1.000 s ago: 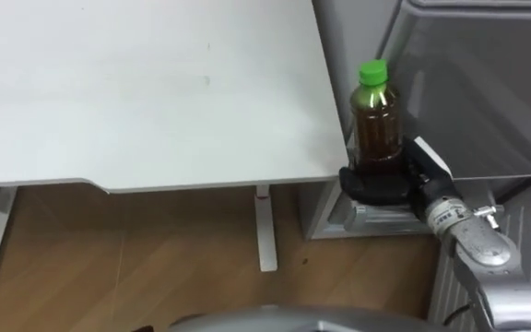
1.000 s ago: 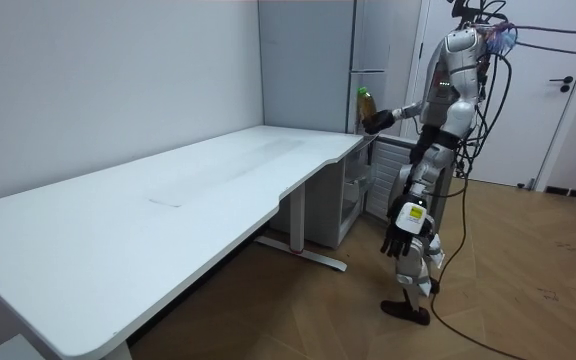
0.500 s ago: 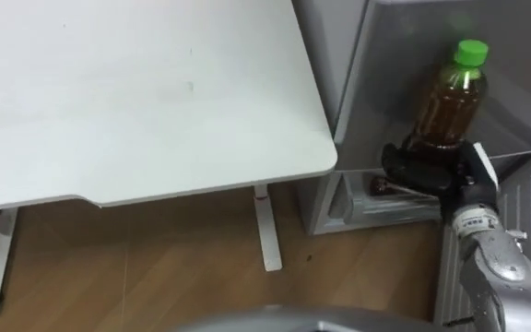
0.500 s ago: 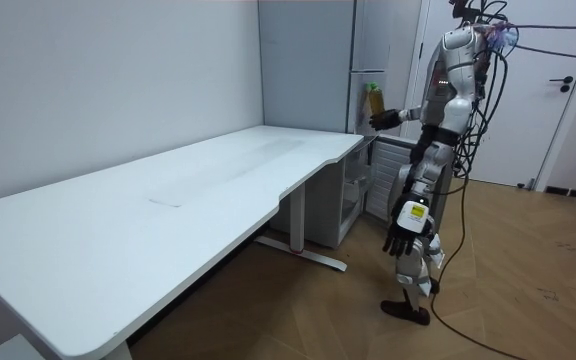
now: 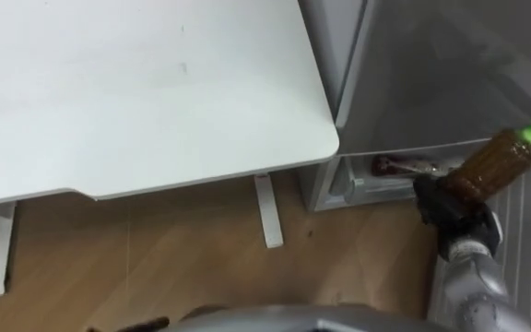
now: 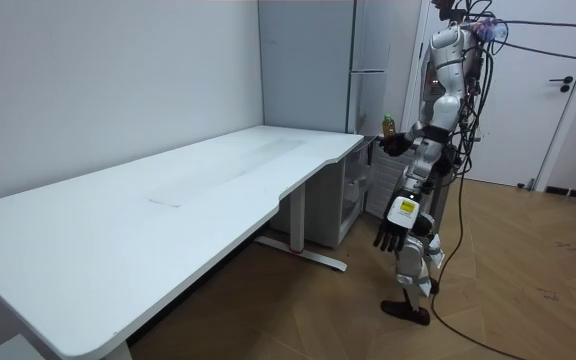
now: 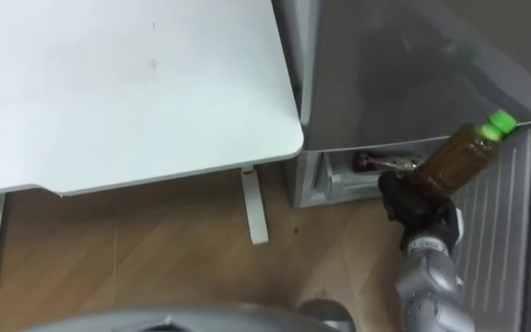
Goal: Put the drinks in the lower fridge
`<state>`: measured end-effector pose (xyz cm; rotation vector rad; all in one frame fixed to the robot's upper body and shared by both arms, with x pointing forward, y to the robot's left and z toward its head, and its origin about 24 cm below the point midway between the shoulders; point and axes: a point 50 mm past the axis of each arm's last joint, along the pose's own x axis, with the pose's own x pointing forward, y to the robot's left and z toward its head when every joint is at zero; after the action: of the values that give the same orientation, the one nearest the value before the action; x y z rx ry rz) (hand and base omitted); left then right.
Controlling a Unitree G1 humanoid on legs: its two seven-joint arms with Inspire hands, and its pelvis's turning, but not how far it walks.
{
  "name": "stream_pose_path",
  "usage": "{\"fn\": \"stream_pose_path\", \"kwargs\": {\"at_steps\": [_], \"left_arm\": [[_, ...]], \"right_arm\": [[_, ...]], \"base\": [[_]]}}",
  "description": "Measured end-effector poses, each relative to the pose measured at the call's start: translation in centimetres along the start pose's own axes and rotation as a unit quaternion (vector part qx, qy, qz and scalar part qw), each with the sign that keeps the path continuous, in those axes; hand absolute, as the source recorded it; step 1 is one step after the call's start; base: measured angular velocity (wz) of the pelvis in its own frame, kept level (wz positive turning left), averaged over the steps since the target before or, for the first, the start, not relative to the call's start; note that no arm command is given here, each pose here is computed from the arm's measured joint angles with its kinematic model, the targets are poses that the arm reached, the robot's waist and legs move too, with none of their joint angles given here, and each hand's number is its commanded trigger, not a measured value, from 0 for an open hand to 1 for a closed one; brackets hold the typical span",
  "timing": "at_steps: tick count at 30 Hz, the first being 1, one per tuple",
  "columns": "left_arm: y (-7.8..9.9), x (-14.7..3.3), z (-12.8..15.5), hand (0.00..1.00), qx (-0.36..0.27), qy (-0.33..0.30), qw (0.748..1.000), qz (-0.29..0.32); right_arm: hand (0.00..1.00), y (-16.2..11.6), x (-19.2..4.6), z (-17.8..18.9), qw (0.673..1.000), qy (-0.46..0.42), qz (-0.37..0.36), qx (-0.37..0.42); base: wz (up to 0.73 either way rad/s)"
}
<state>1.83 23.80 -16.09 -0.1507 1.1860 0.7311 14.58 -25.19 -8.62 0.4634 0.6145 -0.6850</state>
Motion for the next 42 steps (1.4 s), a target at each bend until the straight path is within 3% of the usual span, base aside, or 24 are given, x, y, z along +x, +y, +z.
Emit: {"fn": "stream_pose_path", "kwargs": {"at_steps": [9,19,30,42], "left_arm": [[-2.9,0.3,3.4,0.00,0.008,-0.045,0.998,-0.042],[-6.4,0.4,8.3,0.00,0.037,-0.097,0.992,-0.074],[-6.5,0.3,10.2,0.00,0.058,-0.137,0.987,-0.063],[-6.1,0.1,11.9,0.00,0.063,-0.176,0.981,-0.049]], "right_arm": [[1.00,2.6,3.3,0.3,0.989,0.058,-0.032,0.132],[1.00,6.4,6.3,7.2,0.964,0.044,-0.028,0.262],[1.00,7.4,6.7,13.8,0.959,-0.025,0.015,0.283],[1.00,10.7,5.8,18.9,0.947,-0.064,0.076,0.304]], "base": [[-0.03],[0.05],[0.08],[0.06]]}}
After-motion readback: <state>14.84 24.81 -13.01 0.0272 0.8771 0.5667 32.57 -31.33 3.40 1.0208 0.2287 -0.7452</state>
